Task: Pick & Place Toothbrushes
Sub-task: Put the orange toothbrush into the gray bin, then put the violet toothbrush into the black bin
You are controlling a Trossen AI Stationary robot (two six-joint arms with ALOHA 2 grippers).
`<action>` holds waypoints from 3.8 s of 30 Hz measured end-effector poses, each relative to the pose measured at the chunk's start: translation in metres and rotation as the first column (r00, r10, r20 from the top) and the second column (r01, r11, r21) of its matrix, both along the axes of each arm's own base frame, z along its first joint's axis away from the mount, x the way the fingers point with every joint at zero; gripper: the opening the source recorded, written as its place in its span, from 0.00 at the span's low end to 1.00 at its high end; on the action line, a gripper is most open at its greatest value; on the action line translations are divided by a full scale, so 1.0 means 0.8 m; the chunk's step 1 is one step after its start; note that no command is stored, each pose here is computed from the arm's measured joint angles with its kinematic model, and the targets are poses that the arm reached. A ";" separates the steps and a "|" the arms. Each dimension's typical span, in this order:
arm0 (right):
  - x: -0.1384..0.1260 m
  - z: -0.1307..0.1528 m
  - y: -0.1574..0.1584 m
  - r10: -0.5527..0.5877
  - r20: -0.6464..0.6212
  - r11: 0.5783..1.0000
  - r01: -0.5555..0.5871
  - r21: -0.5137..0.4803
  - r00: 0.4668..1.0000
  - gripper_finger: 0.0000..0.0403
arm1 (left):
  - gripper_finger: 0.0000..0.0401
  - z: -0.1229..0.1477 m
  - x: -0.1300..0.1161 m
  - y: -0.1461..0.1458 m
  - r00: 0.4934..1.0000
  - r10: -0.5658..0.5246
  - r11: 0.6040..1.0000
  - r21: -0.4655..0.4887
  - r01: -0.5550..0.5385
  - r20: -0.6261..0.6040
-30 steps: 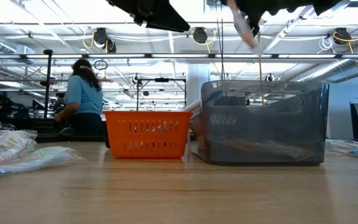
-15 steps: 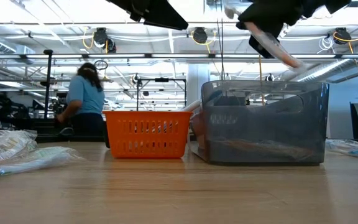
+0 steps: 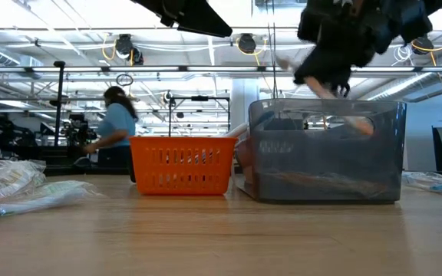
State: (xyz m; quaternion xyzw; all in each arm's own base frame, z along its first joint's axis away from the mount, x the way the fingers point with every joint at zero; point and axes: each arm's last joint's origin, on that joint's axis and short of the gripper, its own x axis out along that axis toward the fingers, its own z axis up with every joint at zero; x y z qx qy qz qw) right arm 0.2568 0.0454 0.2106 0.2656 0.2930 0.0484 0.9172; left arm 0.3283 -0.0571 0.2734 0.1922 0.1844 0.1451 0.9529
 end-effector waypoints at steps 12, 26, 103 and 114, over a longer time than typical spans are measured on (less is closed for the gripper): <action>-0.003 -0.027 -0.001 -0.001 -0.070 1.000 0.000 -0.012 0.998 0.11 | 0.39 -0.001 0.000 0.000 1.000 0.001 1.000 0.000 -0.001 -0.005; -0.002 -0.025 0.000 0.023 -0.032 0.999 -0.024 -0.044 0.999 0.38 | 0.39 0.000 0.000 0.000 1.000 0.000 1.000 0.000 0.000 -0.005; -0.111 -0.070 -0.230 -0.670 -0.469 0.741 0.479 -0.471 0.575 0.34 | 0.39 0.000 0.000 0.001 1.000 0.005 1.000 -0.008 -0.005 -0.002; -0.106 -0.094 -0.238 -0.645 -0.527 0.764 0.442 -0.471 0.554 0.34 | 0.39 0.000 0.000 0.001 1.000 0.005 1.000 -0.008 -0.005 -0.001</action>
